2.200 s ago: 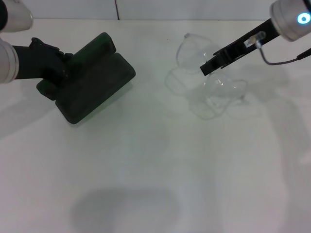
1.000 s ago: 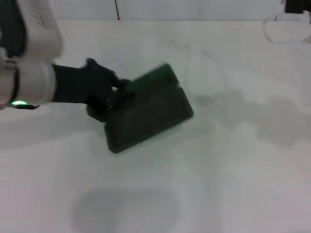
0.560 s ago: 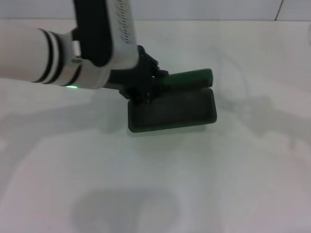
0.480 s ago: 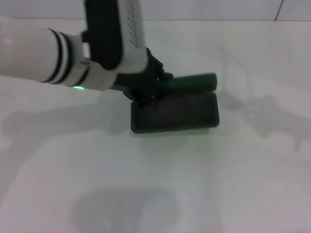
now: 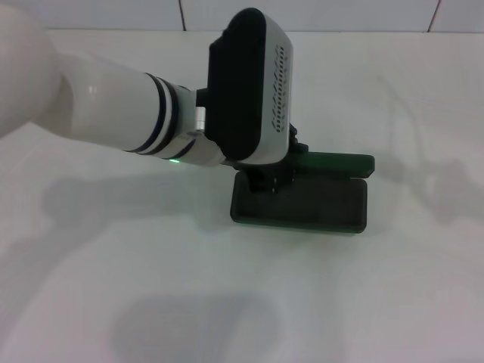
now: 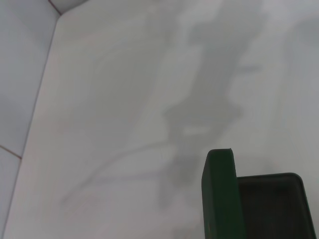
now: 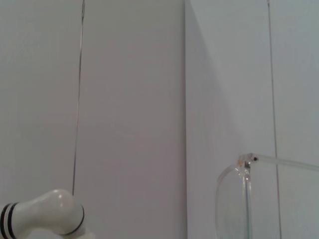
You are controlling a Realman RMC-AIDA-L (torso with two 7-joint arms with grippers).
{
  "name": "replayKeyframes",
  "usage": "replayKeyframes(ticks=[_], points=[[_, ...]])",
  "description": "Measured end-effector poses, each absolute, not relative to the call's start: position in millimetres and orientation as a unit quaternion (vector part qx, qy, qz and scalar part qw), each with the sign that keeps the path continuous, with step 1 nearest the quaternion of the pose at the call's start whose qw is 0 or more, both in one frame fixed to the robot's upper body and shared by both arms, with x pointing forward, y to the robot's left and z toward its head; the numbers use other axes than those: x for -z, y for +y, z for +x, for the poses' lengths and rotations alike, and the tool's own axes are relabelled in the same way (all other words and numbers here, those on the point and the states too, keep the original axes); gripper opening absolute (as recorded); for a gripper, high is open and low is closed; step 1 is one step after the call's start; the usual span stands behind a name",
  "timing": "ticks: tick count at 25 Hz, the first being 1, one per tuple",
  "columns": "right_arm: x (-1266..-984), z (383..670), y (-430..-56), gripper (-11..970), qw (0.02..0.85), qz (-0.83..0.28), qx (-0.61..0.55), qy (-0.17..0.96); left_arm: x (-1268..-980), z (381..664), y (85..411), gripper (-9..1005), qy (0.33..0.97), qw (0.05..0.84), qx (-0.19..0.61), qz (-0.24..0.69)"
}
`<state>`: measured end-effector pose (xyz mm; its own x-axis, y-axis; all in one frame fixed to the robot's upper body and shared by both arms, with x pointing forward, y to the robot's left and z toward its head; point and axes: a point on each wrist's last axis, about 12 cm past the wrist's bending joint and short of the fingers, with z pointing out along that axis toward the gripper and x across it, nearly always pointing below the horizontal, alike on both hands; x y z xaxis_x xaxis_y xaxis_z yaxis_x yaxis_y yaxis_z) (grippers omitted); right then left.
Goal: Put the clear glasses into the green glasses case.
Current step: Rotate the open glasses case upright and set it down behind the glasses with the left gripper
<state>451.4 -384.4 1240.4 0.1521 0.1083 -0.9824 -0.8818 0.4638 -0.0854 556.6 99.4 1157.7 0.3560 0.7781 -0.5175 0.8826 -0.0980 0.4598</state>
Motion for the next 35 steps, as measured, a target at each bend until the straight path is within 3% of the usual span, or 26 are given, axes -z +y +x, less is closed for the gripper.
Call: replayKeyframes(ticks=[29,35], points=[[-1227,439,-399,71,0.685,-0.324,-0.383,0.528,-1147,562,94,245,0.565,0.396,0.060,0.722],[-1223,436,-403,71,0.690,-0.318,-0.377,0.530,-1157,560,93,244,0.562,0.417,0.061,0.711]])
